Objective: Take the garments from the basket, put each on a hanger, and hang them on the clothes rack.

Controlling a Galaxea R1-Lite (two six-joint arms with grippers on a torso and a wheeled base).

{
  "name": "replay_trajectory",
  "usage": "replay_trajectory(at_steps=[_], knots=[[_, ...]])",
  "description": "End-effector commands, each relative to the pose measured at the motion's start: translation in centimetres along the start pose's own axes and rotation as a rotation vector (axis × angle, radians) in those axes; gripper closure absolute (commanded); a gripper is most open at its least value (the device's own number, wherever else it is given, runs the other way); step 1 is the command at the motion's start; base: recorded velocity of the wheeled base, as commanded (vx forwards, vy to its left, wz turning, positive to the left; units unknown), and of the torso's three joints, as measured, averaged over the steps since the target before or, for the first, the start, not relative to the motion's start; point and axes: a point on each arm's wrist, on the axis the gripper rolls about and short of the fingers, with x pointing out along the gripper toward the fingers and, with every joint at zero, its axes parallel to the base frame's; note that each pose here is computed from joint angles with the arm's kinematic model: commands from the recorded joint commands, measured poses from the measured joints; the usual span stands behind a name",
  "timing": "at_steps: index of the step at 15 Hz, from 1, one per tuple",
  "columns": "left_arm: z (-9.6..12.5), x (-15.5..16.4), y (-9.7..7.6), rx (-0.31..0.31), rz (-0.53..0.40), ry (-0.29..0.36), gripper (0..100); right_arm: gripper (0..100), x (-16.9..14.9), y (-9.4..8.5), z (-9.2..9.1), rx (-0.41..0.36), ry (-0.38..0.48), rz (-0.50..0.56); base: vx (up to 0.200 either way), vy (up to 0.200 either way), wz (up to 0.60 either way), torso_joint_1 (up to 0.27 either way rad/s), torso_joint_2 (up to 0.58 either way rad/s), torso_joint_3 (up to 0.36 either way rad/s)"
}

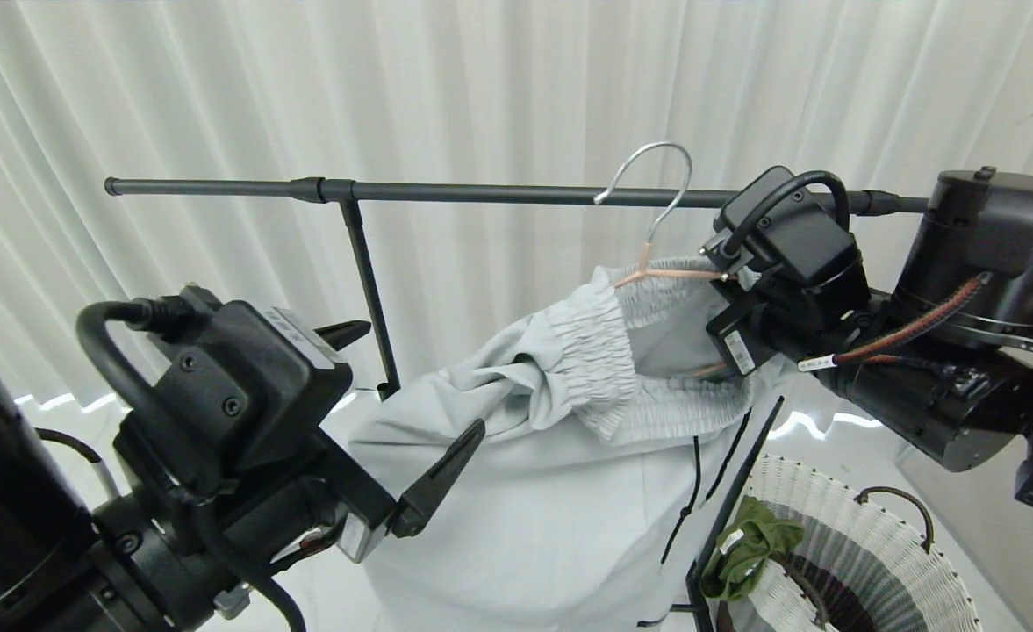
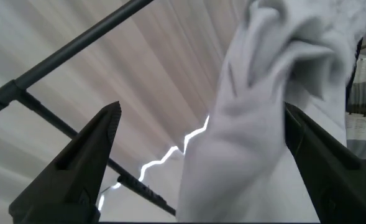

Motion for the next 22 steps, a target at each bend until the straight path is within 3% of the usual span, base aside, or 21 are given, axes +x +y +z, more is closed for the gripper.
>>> replay_trajectory(at_steps=[1, 4, 6, 8, 10, 12, 14, 17, 22], knots=[[-0.3, -1.1, 0.2, -0.005, 0.005, -0.006, 0, 100, -0.1, -0.3, 0.1, 0.004, 0.005, -0.02, 0.0, 0.0, 0.0, 0.0, 0.0, 0.0], [-0.1, -1.1, 0.1, -0.015, -0.003, -0.02, 0, 100, -0.1, -0.3, 0.0, 0.0, 0.039, -0.069, 0.0, 0.0, 0.0, 0.0, 0.0, 0.0], [1.8, -0.3, -1.3, -0.109, -0.074, -0.072, 0, 100, 0.0, -0.1, 0.0, -0.002, 0.054, -0.085, 0.0, 0.0, 0.0, 0.0, 0.0, 0.0], [2.2, 1.0, -3.2, -0.171, -0.108, -0.038, 0, 100, 0.5, 0.4, -0.2, -0.009, 0.067, -0.084, 0.0, 0.0, 0.0, 0.0, 0.0, 0.0], [1.8, 2.3, -4.8, -0.152, -0.13, 0.001, 0, 100, 1.3, 0.6, -0.1, -0.01, 0.094, -0.124, 0.0, 0.0, 0.0, 0.0, 0.0, 0.0], [2.0, 4.2, -6.2, -0.163, -0.13, -0.022, 0, 100, 2.1, 0.9, 0.4, -0.003, 0.092, -0.143, 0.0, 0.0, 0.0, 0.0, 0.0, 0.0], [2.0, 6.6, -7.5, -0.187, -0.056, -0.024, 0, 100, 2.5, 1.7, 1.0, 0.0, 0.077, -0.129, 0.0, 0.0, 0.0, 0.0, 0.0, 0.0], [1.8, 9.9, -8.4, -0.213, 0.134, 0.052, 0, 100, 2.7, 2.7, 1.5, 0.004, 0.073, -0.122, 0.0, 0.0, 0.0, 0.0, 0.0, 0.0], [0.2, 11.3, -7.0, -0.205, 0.26, 0.125, 0, 100, 2.5, 2.9, 1.8, 0.006, 0.07, -0.126, 0.0, 0.0, 0.0, 0.0, 0.0, 0.0]])
